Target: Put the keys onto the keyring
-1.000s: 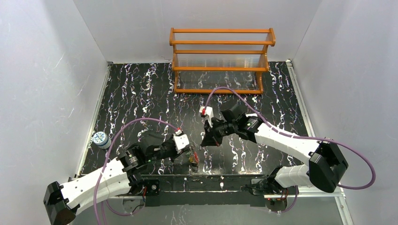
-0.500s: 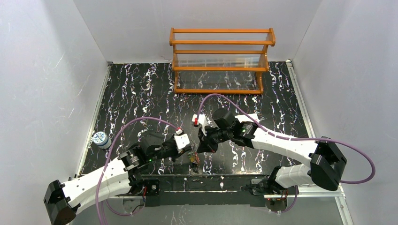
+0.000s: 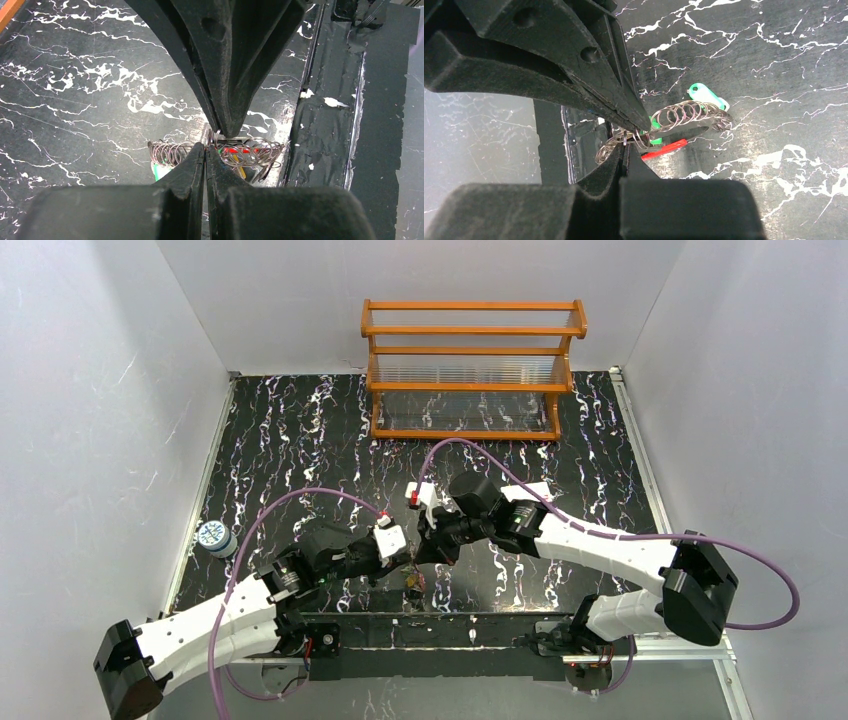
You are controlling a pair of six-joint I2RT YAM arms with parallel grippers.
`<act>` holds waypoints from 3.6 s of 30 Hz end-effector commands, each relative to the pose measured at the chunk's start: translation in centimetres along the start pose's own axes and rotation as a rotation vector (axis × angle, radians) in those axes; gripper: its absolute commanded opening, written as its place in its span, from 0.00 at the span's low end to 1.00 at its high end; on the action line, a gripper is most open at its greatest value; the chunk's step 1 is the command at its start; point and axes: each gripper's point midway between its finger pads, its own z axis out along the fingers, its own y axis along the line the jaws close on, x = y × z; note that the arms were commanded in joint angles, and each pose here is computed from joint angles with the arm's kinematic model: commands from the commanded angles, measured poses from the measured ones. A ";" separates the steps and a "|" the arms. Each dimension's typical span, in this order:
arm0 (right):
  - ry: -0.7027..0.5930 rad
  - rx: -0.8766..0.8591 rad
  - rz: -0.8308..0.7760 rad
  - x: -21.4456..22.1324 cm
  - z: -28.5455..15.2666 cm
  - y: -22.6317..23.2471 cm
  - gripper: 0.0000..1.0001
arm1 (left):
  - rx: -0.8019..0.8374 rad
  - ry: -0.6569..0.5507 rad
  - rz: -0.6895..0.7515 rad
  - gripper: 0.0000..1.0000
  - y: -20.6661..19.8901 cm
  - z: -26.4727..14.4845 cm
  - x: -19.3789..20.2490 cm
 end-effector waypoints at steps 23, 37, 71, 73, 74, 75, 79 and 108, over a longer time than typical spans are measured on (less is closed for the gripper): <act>-0.086 0.056 -0.053 -3.2 -0.3 -0.2 0.01 | 0.034 -0.062 -0.008 0.00 -0.7 0.3 -1.0; -0.101 0.054 -0.099 -4.0 -0.3 0.6 0.01 | 0.038 -0.063 -0.015 0.00 -0.8 0.3 -1.1; -0.101 0.245 -0.121 -4.3 -1.1 -1.7 0.01 | 0.046 -0.061 -0.029 0.00 -1.0 0.3 -0.9; -0.094 0.251 -0.119 -4.1 -1.1 -1.8 0.01 | 0.046 -0.062 -0.028 0.00 -1.0 0.2 -0.9; -0.090 0.252 -0.117 -4.0 -1.1 -1.8 0.01 | 0.046 -0.063 -0.028 0.00 -1.0 0.2 -0.9; -0.088 0.260 -0.115 -3.9 -1.2 -2.0 0.01 | 0.046 -0.062 -0.028 0.00 -1.0 0.2 -0.9; -0.073 0.280 -0.109 -3.5 -1.2 -2.4 0.01 | 0.047 -0.059 -0.031 0.00 -1.0 0.2 -0.8; -0.092 0.301 -0.153 -1.7 -1.9 -2.7 0.48 | 0.026 -0.130 -0.029 0.00 -0.9 -0.4 -1.9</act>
